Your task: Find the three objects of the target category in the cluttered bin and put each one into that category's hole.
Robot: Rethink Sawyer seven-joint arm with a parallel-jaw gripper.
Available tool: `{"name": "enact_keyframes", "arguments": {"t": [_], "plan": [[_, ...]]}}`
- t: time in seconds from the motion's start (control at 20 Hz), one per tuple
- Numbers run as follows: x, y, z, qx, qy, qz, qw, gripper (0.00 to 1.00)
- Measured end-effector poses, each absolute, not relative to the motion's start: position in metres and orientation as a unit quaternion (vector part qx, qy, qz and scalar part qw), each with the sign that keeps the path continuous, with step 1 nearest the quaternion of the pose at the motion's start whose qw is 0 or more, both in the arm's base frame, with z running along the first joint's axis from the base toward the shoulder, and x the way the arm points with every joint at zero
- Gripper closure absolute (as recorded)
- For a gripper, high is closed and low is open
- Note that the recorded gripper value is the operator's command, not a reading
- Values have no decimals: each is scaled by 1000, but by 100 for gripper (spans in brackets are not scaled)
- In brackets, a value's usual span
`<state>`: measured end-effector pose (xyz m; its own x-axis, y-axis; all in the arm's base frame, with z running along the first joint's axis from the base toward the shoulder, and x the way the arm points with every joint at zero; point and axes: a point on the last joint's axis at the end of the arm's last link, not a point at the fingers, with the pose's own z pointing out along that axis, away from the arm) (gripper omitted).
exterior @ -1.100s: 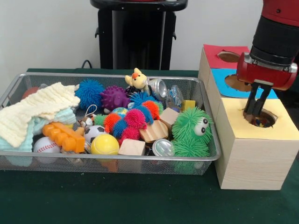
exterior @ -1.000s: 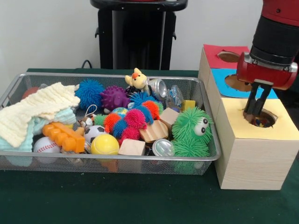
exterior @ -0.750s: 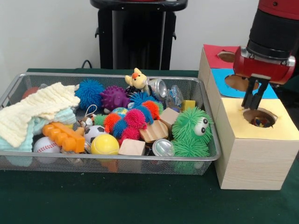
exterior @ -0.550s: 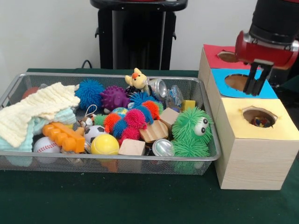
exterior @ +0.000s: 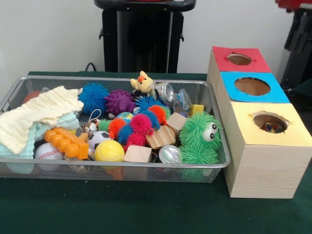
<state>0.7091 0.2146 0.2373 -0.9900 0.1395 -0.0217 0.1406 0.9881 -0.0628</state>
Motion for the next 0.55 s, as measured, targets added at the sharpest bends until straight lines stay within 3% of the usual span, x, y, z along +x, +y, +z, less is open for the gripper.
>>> {"name": "enact_keyframes", "arguments": {"t": [0.55], "plan": [[713, 214, 308, 65, 996, -23, 62, 100]]}}
